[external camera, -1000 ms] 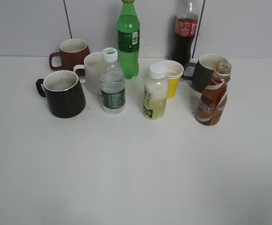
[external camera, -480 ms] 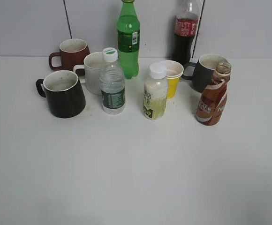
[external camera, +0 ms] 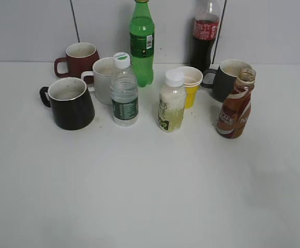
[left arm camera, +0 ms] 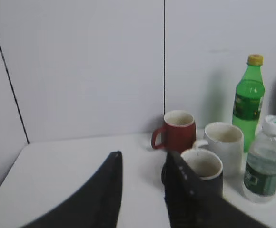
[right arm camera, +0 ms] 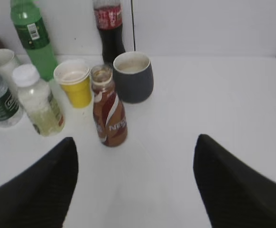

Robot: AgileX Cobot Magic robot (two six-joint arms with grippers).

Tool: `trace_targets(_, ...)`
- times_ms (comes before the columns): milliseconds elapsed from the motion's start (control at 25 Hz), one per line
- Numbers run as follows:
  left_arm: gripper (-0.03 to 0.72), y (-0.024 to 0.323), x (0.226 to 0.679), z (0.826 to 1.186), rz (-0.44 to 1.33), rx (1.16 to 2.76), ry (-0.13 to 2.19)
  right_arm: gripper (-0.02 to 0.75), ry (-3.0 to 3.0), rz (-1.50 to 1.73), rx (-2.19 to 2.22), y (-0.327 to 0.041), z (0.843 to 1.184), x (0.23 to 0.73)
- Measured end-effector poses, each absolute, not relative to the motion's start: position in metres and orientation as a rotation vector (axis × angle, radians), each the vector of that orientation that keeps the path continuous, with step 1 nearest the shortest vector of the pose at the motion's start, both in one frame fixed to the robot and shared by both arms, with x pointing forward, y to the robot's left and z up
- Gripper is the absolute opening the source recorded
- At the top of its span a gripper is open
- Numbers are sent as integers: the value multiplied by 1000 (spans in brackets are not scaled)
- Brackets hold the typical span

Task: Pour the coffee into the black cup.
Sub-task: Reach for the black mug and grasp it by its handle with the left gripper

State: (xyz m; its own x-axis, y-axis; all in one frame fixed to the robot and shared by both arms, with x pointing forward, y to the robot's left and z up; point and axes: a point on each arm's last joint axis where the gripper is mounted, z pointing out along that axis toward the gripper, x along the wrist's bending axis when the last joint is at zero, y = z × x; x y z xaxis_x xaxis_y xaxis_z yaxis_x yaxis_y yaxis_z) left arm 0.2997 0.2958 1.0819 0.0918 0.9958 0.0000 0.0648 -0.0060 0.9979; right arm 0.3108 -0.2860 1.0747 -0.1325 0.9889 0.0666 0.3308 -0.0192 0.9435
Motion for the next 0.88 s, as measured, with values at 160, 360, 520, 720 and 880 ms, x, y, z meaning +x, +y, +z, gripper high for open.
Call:
trace_targets(160, 240, 292, 343, 1066, 1151, 1234, 1125, 565, 1513, 1189, 1359, -283, 1076, 351)
trace_targets(360, 240, 287, 402, 1042, 1130, 1252, 1161, 565, 1465, 1178, 1346, -280, 1066, 402)
trace_targets(520, 240, 283, 447, 1002, 1106, 1300, 1206, 565, 1390, 1189, 1359, -280, 1053, 435)
trace_targets(720, 240, 280, 482, 943, 1106, 1310, 1214, 565, 1386, 1182, 1328, -275, 1033, 463)
trace_targets(880, 240, 279, 494, 891, 996, 1398, 1354, 565, 1434, 1199, 1291, -263, 1015, 473)
